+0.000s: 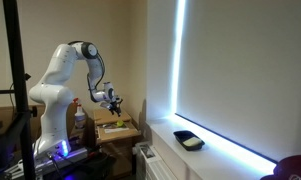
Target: Put the ball on the sliding tray on the windowsill
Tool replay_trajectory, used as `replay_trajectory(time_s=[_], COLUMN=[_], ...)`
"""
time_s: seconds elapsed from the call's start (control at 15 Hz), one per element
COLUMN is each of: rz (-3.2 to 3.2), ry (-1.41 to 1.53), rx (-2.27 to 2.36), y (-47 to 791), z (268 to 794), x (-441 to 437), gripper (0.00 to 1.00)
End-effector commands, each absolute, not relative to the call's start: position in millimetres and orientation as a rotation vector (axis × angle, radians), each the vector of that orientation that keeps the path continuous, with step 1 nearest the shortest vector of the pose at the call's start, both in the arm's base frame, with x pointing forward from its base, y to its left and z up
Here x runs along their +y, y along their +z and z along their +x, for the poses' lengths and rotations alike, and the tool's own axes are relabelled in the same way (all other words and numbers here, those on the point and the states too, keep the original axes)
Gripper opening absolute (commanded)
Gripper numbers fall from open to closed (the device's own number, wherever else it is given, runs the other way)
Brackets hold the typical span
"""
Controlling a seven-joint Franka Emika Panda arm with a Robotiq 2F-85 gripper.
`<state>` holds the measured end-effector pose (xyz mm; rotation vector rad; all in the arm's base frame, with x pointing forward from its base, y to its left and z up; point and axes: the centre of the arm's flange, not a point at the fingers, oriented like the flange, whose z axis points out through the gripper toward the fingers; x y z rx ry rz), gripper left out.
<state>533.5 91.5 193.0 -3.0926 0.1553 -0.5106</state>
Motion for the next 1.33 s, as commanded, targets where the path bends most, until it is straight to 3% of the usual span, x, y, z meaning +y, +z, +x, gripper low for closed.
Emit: replay_trajectory(time_s=[0.0,1.0,1.27], rz=[-3.083,-3.189,-3.171], ry=[-0.497,-0.611,-0.615], rx=[0.158,0.282,0.281], y=[187.6,96.1,99.7], z=[535.4,602.8,596.3], x=[99.1,134.1,133.9], gripper=[1.00,1.00,1.00])
